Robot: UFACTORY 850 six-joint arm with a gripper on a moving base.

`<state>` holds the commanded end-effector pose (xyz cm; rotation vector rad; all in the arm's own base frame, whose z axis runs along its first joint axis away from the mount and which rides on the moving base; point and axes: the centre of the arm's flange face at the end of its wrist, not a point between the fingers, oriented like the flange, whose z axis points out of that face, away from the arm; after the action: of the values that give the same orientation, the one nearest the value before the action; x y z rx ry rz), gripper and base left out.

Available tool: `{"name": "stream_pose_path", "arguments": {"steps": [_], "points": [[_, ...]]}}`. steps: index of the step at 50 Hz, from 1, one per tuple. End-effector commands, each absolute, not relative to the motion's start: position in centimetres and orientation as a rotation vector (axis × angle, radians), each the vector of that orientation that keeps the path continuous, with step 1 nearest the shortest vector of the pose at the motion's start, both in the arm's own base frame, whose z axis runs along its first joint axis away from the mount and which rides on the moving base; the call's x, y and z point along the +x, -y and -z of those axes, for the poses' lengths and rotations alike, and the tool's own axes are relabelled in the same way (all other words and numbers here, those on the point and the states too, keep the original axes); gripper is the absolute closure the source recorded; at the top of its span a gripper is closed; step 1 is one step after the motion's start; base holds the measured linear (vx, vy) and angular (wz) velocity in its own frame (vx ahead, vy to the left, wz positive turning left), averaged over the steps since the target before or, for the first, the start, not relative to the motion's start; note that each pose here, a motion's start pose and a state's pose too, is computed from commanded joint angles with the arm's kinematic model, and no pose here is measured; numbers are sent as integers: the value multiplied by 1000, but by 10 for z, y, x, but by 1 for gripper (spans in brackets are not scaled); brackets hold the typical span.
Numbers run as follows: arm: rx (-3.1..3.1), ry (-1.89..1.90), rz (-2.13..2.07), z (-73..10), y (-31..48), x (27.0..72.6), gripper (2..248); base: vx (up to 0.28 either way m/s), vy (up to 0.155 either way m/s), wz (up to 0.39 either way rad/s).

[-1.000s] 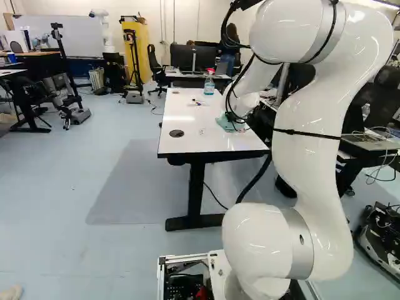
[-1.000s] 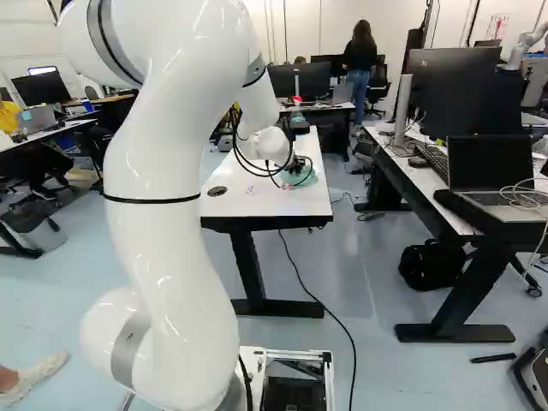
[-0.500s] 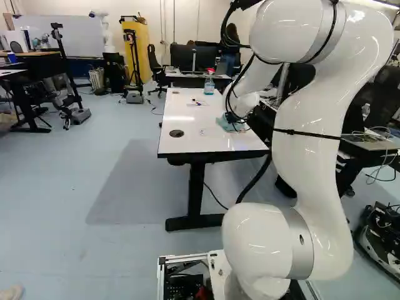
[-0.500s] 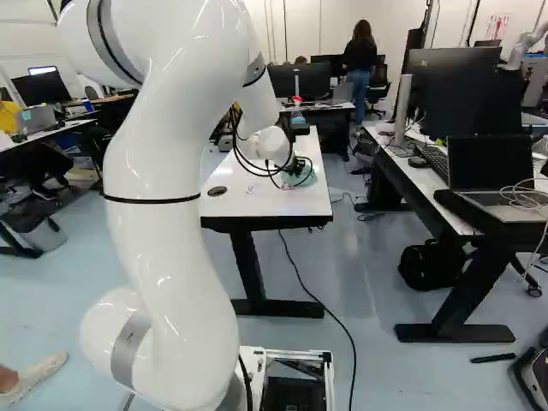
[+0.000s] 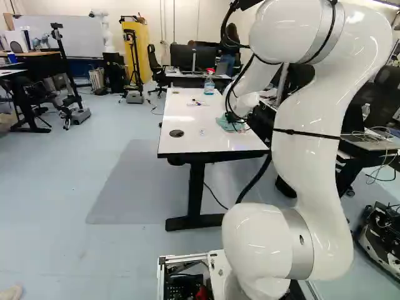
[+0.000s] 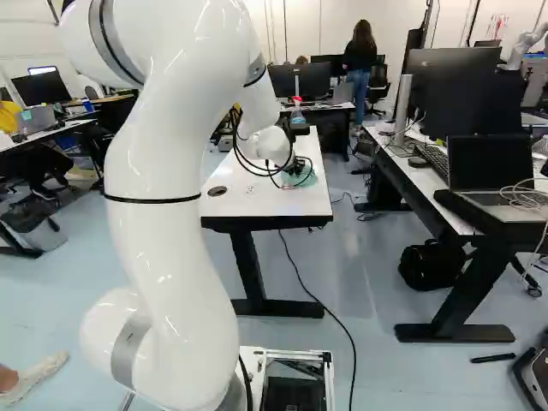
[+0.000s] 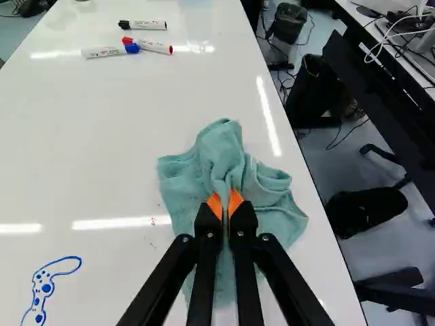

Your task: Clean the table with the green towel

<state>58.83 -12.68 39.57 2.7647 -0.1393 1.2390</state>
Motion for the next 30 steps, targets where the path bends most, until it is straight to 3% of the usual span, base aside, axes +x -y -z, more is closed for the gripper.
{"name": "stream_pose_path", "arguments": {"steps": [30], "points": [[2751, 101, -1288, -391, 119, 637, 220, 0, 0, 0]]}}
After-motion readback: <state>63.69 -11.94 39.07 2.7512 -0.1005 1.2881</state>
